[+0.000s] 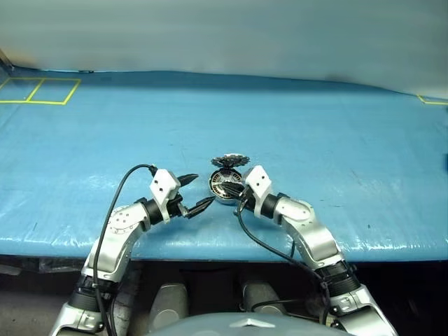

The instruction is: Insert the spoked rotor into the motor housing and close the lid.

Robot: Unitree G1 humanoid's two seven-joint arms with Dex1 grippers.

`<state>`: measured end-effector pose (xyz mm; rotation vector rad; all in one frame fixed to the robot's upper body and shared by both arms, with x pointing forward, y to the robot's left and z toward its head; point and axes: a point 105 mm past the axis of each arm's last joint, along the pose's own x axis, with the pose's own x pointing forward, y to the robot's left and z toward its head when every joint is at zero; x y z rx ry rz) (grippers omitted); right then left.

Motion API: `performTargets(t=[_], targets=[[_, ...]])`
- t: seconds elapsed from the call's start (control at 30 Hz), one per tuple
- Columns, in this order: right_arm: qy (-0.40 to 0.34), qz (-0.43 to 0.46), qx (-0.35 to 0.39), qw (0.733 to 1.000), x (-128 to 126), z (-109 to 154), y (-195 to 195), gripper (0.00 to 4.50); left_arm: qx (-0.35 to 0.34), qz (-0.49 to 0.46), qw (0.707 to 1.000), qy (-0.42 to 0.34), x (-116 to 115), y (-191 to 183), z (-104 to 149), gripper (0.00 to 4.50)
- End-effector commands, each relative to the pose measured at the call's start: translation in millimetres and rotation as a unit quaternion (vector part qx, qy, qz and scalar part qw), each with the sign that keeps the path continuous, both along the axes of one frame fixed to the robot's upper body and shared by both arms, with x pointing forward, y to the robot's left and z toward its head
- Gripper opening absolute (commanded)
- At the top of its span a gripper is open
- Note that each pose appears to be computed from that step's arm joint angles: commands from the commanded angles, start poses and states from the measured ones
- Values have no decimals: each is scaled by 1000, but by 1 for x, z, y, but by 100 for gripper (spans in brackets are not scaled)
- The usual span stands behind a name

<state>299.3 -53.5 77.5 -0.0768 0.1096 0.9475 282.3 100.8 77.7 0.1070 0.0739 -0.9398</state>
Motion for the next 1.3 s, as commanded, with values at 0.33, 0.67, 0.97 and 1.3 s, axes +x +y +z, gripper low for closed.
performTargets(t=[0.33, 0.67, 0.97, 1.3], targets=[[-62, -132, -24, 989, 19, 35, -74, 5, -26, 18, 999, -28, 6, 7, 20, 416], [-133, -200, -34, 970, 62, 65, -86, 5, -29, 15, 999, -27, 8, 1, 19, 416], [-123, -20, -41, 991, 56, 71, -18, 5, -29, 20, 999, -26, 6, 3, 16, 416], [-75, 57, -138, 986, 32, 29, -14, 5, -23, 24, 999, -20, 2, 3, 11, 416]])
